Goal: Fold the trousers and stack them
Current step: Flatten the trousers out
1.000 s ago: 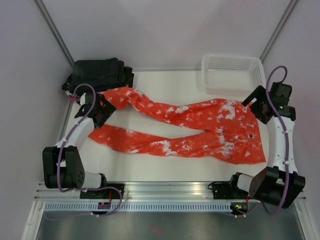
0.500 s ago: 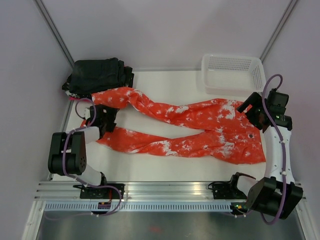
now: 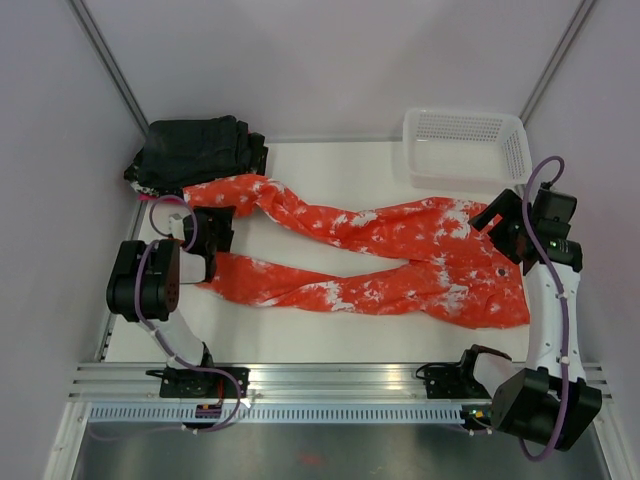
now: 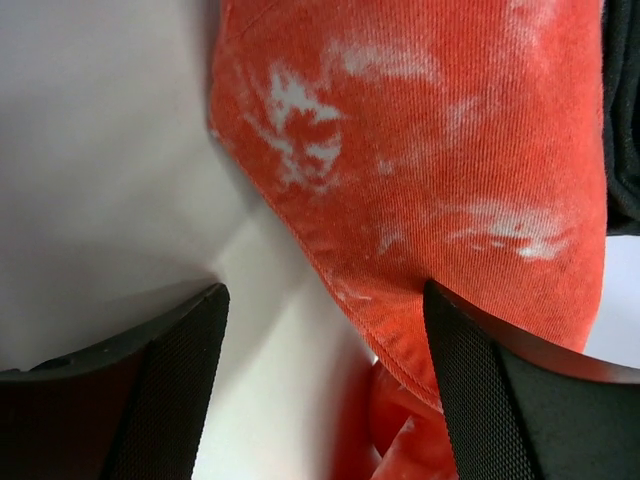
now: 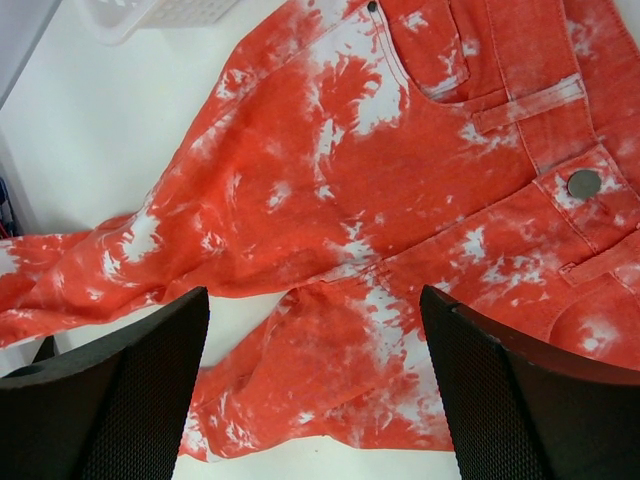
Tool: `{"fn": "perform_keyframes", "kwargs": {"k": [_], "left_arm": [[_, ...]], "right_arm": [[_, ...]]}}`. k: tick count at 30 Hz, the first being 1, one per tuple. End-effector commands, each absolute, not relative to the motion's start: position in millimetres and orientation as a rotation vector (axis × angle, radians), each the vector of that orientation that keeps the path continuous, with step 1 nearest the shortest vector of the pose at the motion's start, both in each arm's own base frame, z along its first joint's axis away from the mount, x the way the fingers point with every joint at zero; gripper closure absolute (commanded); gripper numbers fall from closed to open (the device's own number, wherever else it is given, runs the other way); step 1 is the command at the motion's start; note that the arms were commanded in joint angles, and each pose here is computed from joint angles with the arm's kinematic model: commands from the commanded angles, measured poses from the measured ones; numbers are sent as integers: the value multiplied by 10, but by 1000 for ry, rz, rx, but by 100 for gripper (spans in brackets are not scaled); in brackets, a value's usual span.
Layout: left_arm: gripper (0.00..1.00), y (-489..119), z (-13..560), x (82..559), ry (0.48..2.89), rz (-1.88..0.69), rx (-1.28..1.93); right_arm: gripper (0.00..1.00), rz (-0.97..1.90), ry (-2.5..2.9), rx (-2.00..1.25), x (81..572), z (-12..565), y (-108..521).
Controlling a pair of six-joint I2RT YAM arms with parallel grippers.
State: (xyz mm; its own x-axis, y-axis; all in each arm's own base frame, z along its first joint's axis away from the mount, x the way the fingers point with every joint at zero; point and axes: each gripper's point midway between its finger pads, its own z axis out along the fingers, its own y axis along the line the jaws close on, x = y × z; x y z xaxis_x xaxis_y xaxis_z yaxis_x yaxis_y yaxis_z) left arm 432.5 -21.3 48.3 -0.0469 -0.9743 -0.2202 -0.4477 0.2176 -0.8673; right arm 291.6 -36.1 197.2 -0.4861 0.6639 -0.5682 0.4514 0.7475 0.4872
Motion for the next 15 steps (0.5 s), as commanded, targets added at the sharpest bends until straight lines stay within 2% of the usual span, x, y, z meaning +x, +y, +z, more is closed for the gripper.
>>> {"fn": "perform_keyframes", "kwargs": {"k": [1, 5, 6, 12, 15], "left_arm": [[17, -138, 676, 4484, 1497, -818, -1297], [25, -115, 645, 4462, 1408, -866, -1281], [27, -105, 794, 4489, 1340, -909, -1240], [34, -107, 770, 4504, 1312, -907, -1160], [43, -73, 891, 4505, 1275, -896, -1117]], "right_arm": [[8, 373, 2140, 836, 2921, 1972, -330], [9, 399, 2154, 843, 2902, 1902, -288], [9, 399, 2161, 847, 2891, 1871, -285], [10, 380, 2178, 858, 2829, 1769, -290], [10, 375, 2186, 860, 2799, 1733, -287]]}}
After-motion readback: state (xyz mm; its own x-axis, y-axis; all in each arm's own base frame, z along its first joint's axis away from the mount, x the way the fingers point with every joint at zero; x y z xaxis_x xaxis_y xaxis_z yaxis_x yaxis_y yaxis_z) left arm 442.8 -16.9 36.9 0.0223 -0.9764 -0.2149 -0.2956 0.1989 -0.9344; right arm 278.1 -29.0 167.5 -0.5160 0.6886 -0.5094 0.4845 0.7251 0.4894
